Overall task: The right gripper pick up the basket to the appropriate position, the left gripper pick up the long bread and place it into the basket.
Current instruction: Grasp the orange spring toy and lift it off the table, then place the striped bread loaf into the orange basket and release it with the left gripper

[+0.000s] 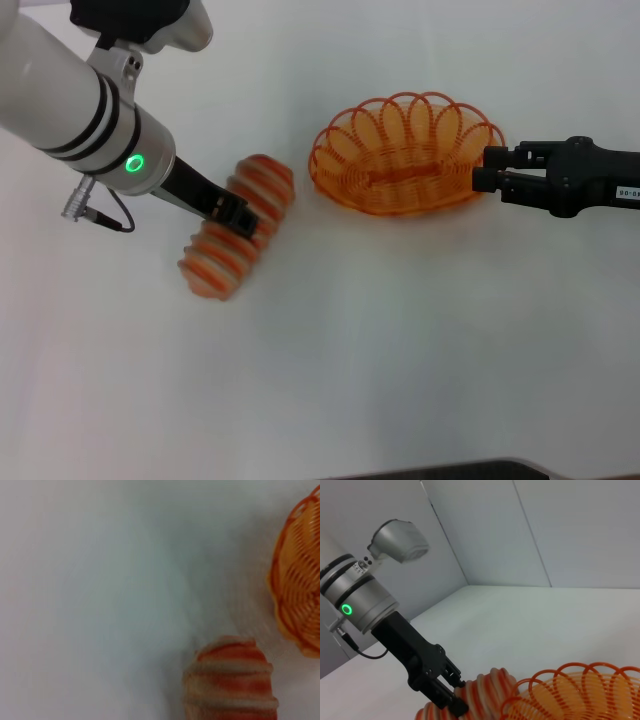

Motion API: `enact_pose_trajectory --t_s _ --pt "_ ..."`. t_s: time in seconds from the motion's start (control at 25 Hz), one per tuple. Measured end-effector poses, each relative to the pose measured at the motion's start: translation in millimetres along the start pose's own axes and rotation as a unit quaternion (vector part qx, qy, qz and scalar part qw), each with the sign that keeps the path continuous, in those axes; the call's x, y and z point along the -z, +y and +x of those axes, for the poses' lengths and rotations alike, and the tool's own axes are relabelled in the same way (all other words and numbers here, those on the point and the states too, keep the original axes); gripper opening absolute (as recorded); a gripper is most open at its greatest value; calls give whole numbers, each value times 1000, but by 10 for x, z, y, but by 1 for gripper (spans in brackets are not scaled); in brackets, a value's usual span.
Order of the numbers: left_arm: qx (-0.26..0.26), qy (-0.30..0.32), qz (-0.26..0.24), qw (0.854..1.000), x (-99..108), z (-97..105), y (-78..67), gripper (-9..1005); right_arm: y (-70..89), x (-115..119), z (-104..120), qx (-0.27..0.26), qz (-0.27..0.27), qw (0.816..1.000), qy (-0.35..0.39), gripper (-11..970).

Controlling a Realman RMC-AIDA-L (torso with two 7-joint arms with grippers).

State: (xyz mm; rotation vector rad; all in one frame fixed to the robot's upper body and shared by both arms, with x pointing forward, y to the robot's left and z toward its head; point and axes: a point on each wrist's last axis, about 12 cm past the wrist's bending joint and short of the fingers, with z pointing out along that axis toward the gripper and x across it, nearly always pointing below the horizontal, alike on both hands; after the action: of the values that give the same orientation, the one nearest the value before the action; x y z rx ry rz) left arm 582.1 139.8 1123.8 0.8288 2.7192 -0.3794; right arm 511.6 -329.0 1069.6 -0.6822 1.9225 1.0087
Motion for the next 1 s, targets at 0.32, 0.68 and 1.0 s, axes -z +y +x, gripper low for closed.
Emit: enact_pose_trajectory --t_s 0.32,0.68,1.0 --pt "-9 -40 36 999 182 -61 81 472 -11 47 21 -4 11 1000 -10 445" --pt "8 -134 0 991 705 -128 559 383 -22 184 73 -17 34 999 -37 445" --pt "-138 -170 106 970 324 -614 -124 330 -10 166 74 -12 31 999 -38 445"
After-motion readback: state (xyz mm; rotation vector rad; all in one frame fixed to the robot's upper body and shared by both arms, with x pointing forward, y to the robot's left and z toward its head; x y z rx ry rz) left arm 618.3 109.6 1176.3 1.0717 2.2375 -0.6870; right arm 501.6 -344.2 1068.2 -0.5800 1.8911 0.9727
